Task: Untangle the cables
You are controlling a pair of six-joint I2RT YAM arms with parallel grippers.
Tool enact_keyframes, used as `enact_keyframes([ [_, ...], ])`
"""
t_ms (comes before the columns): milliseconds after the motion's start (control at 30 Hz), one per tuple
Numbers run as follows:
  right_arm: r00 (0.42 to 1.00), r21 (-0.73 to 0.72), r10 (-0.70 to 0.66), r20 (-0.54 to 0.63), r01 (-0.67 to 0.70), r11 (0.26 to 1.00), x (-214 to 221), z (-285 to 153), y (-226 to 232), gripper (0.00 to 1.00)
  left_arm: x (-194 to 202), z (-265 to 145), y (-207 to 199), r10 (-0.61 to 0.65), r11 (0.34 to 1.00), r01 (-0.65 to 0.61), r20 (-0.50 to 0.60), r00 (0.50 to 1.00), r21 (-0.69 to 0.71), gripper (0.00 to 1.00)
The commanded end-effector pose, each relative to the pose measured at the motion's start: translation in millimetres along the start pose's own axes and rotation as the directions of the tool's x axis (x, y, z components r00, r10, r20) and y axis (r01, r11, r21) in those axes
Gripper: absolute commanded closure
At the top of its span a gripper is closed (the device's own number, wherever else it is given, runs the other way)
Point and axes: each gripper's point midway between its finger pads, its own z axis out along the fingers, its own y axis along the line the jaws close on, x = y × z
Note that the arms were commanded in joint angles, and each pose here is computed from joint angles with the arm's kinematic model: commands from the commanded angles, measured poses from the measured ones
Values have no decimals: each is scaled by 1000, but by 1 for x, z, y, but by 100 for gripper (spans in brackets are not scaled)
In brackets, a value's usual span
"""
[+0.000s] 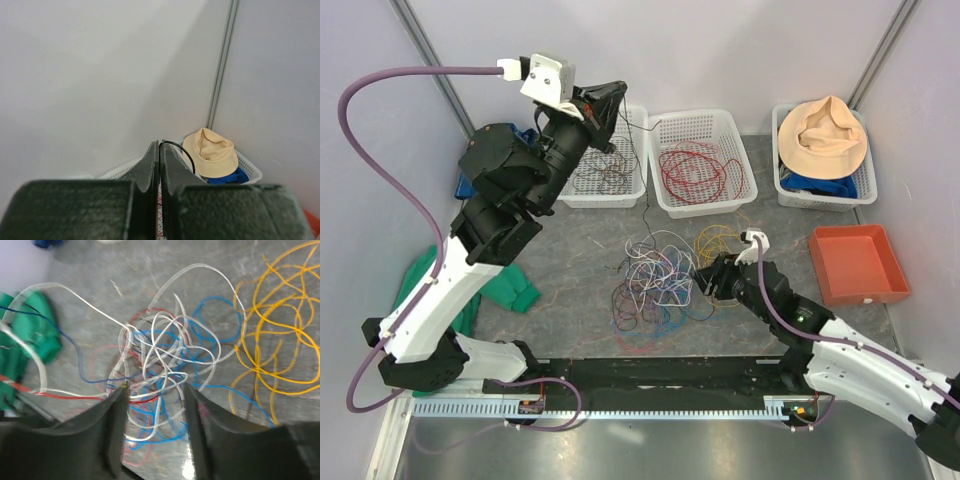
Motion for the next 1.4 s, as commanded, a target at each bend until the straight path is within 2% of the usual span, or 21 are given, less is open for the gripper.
enact_keyframes([
  [0, 990, -150, 0, 144, 22, 988, -58, -27, 48, 32, -6, 2, 7, 49, 998, -48, 18, 999, -27, 98],
  [33, 986, -161, -26, 163, 52, 986, -66, -32, 52, 26, -3, 3, 6, 50, 998, -50, 11, 999, -24, 98],
  [133, 974, -221, -66, 216, 115, 968, -90, -49, 74, 20, 5, 4, 5, 48, 999, -48, -6, 999, -20, 98],
  [267, 957, -361, -102, 270, 199, 911, -108, -64, 112, 19, 15, 5, -1, 28, 1000, -28, -25, 999, -1, 98],
  [300, 942, -394, -93, 324, 223, 892, -123, -68, 125, 19, 16, 5, -2, 23, 1000, -22, -26, 999, 3, 98],
  [367, 927, -397, -141, 349, 282, 873, -126, -61, 133, 19, 20, 6, -5, 15, 1000, -14, -34, 999, 16, 98],
  [500, 894, -463, -134, 428, 344, 817, -147, -60, 164, 20, 27, 6, -9, 3, 999, -1, -59, 998, 32, 98],
  [700, 893, -508, -131, 431, 360, 783, -154, -24, 194, 20, 39, 5, -11, -2, 999, 5, -86, 996, 40, 98],
  [900, 887, -547, -92, 453, 358, 757, -164, -8, 216, 22, 47, 2, -10, -3, 999, 6, -101, 995, 36, 98],
  [967, 886, -560, -74, 457, 352, 750, -169, -5, 223, 28, 52, 1, -10, -1, 999, 5, -111, 994, 36, 98],
  [1067, 896, -537, -76, 438, 328, 777, -170, 7, 222, 85, 56, -2, -8, 5, 1000, -1, -119, 993, 28, 98],
  [1100, 899, -519, -83, 431, 322, 792, -172, 8, 219, 100, 56, -3, -6, 9, 1000, -6, -117, 993, 21, 98],
  [1200, 884, -438, -115, 453, 333, 835, -189, -5, 210, 100, 60, -8, 8, 31, 998, -37, -127, 991, -42, 98],
  [1333, 852, -277, -164, 498, 335, 900, -235, -32, 201, 100, 76, -16, 26, -27, 989, 5, -147, 989, -150, 98],
  [1367, 844, -252, -169, 510, 334, 908, -254, -49, 206, 100, 88, -22, 31, -39, 985, 11, -163, 986, -174, 94],
])
